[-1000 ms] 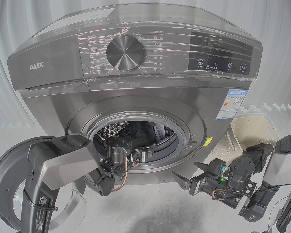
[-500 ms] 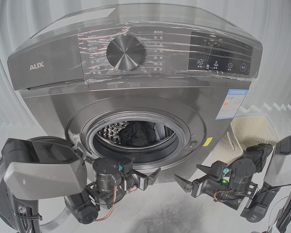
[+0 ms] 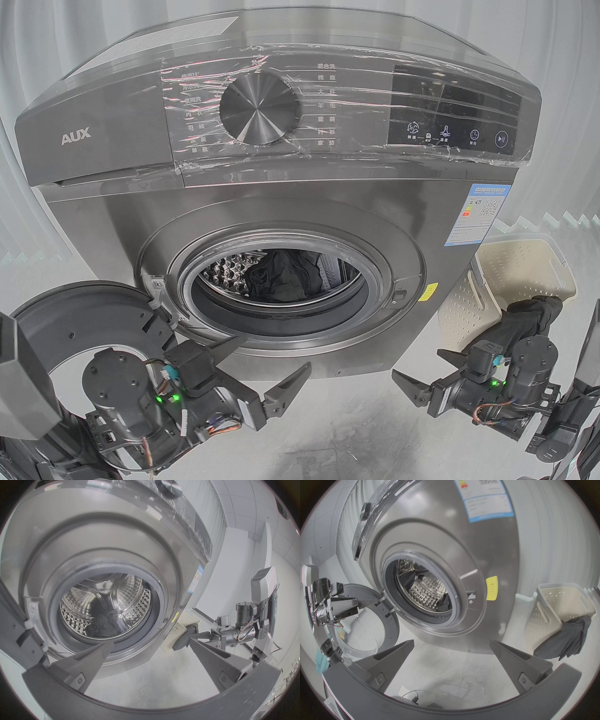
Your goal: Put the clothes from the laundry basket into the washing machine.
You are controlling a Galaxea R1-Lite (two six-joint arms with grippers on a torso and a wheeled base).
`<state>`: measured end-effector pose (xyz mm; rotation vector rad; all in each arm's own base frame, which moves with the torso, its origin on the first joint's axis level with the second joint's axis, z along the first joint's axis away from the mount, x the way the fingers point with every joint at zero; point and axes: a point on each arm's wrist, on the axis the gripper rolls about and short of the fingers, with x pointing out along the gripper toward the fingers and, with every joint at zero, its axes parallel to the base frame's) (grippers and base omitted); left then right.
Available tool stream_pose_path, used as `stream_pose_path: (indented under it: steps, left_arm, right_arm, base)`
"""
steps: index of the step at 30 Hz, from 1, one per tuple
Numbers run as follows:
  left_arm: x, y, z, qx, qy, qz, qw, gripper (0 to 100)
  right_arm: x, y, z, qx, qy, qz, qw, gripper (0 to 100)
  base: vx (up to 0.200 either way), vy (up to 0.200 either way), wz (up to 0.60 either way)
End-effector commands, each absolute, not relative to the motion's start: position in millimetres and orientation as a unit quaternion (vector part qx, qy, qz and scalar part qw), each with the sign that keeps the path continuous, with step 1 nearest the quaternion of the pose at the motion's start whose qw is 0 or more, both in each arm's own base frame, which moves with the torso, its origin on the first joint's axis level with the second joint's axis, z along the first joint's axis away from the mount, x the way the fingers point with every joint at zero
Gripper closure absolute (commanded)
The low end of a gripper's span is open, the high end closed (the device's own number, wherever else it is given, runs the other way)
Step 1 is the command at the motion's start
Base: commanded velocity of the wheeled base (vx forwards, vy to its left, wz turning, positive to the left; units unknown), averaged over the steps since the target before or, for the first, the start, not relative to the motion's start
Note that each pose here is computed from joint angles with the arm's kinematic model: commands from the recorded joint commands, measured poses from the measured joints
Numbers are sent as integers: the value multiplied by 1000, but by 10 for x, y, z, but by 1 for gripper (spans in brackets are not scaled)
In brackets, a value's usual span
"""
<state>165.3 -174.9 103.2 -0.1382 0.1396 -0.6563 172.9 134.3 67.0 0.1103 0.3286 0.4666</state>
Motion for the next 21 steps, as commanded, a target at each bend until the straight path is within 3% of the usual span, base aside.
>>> stream_pose_path:
  steps: [1, 7, 17, 21]
  left_arm:
    - [1444, -1492, 1204, -89, 45, -314, 944, 0]
    - [1235, -1268, 1216, -75, 46, -319, 943, 0]
    - [1213, -1100, 1247, -60, 57, -283, 955, 0]
    - [1177, -1063, 1270, -49, 54, -284, 956, 0]
  right_arm:
    - [1612, 1101, 909, 73, 115, 201, 970, 0]
    - [1531, 950, 1116, 72, 71, 185, 977, 0]
    - [1214, 693, 1180, 58, 116, 124, 984, 0]
    - [1106, 567, 1235, 59, 105, 106, 987, 0]
  base:
    - [0, 0, 0]
    - [0, 0, 0]
    - [0, 0, 0]
    - [-200, 0, 0]
